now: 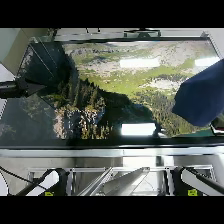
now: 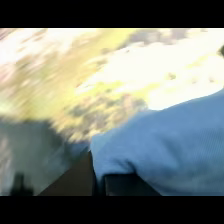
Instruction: Fold the shirts.
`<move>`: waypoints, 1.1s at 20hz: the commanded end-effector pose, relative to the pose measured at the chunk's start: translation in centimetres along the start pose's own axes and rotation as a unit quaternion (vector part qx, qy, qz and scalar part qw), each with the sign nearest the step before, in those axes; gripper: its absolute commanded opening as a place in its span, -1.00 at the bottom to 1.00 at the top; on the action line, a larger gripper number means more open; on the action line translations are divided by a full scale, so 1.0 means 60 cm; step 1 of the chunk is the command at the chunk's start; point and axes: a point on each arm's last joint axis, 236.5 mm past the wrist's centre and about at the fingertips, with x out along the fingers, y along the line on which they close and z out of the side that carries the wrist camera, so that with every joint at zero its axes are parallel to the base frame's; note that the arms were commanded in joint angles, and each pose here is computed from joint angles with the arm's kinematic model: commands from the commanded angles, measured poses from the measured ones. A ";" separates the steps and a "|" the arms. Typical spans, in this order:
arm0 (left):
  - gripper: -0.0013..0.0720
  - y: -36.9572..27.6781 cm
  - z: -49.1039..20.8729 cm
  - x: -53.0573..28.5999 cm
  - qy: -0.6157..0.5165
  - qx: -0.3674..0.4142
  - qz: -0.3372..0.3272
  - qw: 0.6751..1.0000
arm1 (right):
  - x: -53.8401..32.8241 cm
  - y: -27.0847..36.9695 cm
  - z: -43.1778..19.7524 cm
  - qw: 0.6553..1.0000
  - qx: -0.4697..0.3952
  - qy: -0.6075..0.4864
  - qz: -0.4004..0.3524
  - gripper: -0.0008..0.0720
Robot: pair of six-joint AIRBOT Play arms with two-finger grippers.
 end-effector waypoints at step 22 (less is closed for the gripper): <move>-0.94 0.010 -0.045 0.195 0.118 -0.027 -0.058 0.991 | 0.045 -0.547 -0.310 0.890 0.385 0.145 -0.195 -0.91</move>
